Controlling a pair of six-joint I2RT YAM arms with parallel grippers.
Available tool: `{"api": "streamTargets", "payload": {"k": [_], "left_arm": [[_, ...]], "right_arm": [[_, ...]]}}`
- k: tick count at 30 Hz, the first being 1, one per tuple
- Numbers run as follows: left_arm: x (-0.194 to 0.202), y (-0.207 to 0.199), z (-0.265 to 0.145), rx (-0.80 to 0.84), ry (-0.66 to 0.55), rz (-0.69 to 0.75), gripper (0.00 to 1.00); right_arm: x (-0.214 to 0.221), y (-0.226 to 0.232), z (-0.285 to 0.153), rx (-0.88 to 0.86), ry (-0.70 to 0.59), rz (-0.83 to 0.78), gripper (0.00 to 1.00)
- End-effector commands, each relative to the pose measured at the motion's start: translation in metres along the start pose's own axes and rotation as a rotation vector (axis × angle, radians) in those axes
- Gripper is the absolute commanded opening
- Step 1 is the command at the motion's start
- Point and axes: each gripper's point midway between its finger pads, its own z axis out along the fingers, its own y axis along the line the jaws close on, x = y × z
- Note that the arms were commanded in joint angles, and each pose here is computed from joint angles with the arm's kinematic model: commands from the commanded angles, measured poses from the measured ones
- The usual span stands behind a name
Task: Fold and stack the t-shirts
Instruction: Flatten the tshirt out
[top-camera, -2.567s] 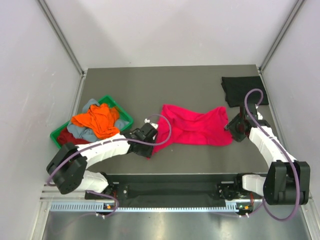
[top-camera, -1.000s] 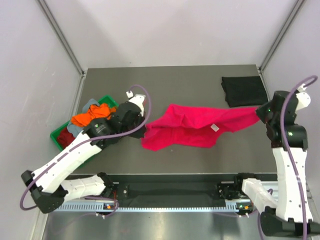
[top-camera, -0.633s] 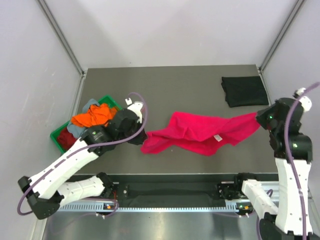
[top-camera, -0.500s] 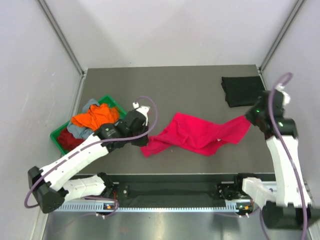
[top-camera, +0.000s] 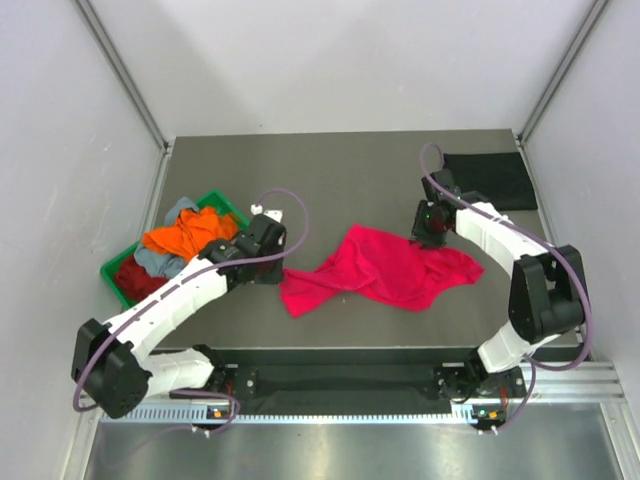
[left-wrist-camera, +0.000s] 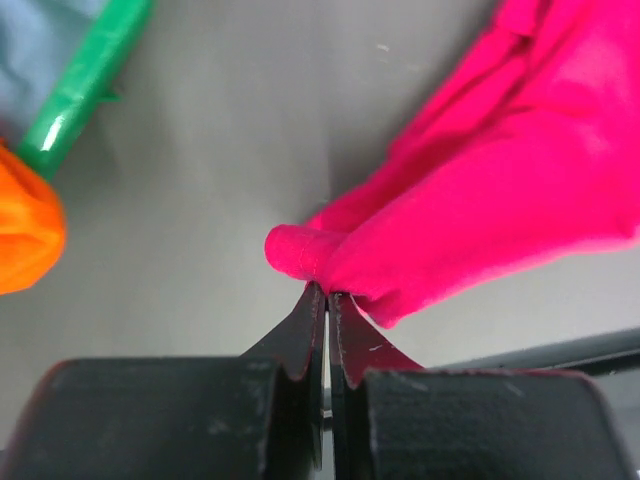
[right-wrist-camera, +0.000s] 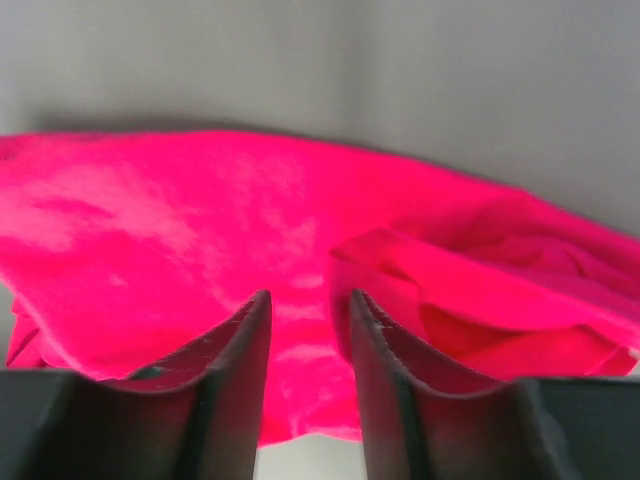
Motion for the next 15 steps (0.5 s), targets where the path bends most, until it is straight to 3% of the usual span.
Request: {"api": "streamTargets", "payload": {"k": [1,5,15], "left_arm": [[-0.016,0.003,0.005,0.079,-0.038,-0.055,0.0],[-0.025,0.014,0.005,0.149,-0.032,-0.113,0.0],[-0.035,0.01,0.013,0.19,-0.006,-0.116,0.0]], "right_arm": [[-0.044,0.025,-0.021,-0.066,-0.122,-0.065,0.39],[-0.05,0.001,-0.033,-0.022,-0.132,-0.12,0.47],[-0.022,-0.033,-0.029,-0.067,-0.031,-0.149,0.5]]}}
